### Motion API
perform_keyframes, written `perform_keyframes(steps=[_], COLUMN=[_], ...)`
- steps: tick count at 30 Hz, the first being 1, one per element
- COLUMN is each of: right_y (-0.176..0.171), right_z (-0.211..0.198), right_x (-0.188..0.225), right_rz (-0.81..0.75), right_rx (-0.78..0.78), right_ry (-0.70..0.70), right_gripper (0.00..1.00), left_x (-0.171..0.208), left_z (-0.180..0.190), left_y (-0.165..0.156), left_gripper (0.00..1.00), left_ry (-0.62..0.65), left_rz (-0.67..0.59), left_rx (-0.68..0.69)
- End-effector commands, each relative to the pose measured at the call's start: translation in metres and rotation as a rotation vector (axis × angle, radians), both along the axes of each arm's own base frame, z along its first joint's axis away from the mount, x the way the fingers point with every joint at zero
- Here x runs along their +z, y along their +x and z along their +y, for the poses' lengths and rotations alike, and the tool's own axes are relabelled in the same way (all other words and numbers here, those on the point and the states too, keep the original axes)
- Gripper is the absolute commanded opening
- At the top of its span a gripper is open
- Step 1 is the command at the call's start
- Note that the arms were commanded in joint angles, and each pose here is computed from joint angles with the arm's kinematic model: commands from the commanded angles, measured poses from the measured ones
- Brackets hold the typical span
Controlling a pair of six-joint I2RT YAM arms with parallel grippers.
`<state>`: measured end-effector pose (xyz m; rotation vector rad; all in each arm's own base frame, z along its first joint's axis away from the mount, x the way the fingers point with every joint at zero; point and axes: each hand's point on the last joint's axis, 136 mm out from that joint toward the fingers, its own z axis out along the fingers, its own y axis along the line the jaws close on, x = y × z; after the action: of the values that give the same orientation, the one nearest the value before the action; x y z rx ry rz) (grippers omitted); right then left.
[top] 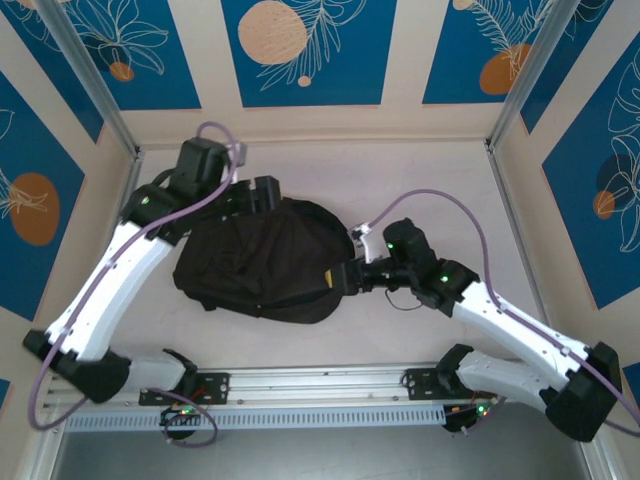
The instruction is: Pack books, pencil case, and school supplies into a backpack
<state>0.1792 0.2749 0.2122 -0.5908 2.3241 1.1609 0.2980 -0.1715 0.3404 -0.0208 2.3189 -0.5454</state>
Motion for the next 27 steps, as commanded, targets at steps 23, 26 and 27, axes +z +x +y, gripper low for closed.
perform_keyframes(steps=[23,26,27], right_y=[-0.018,-0.019,-0.02], right_z=[0.078,0.081,0.083], right_x=[-0.053,-0.047,-0.045], right_rz=[0.245,0.262,0.269], right_rx=[0.193,0.159,0.159], right_ry=[-0.371,-0.326,-0.303], right_gripper=[0.55,0.53,0.52], left_x=[-0.204,-0.22,-0.222], left_z=[0.09,0.089,0.087], left_y=[-0.135,-0.135,-0.13], left_gripper=[0.72,0.67,0.67], left_ry=[-0.265,-0.363,-0.398], left_rz=[0.53,0.532,0.514], left_rx=[0.635,0.704,0.712])
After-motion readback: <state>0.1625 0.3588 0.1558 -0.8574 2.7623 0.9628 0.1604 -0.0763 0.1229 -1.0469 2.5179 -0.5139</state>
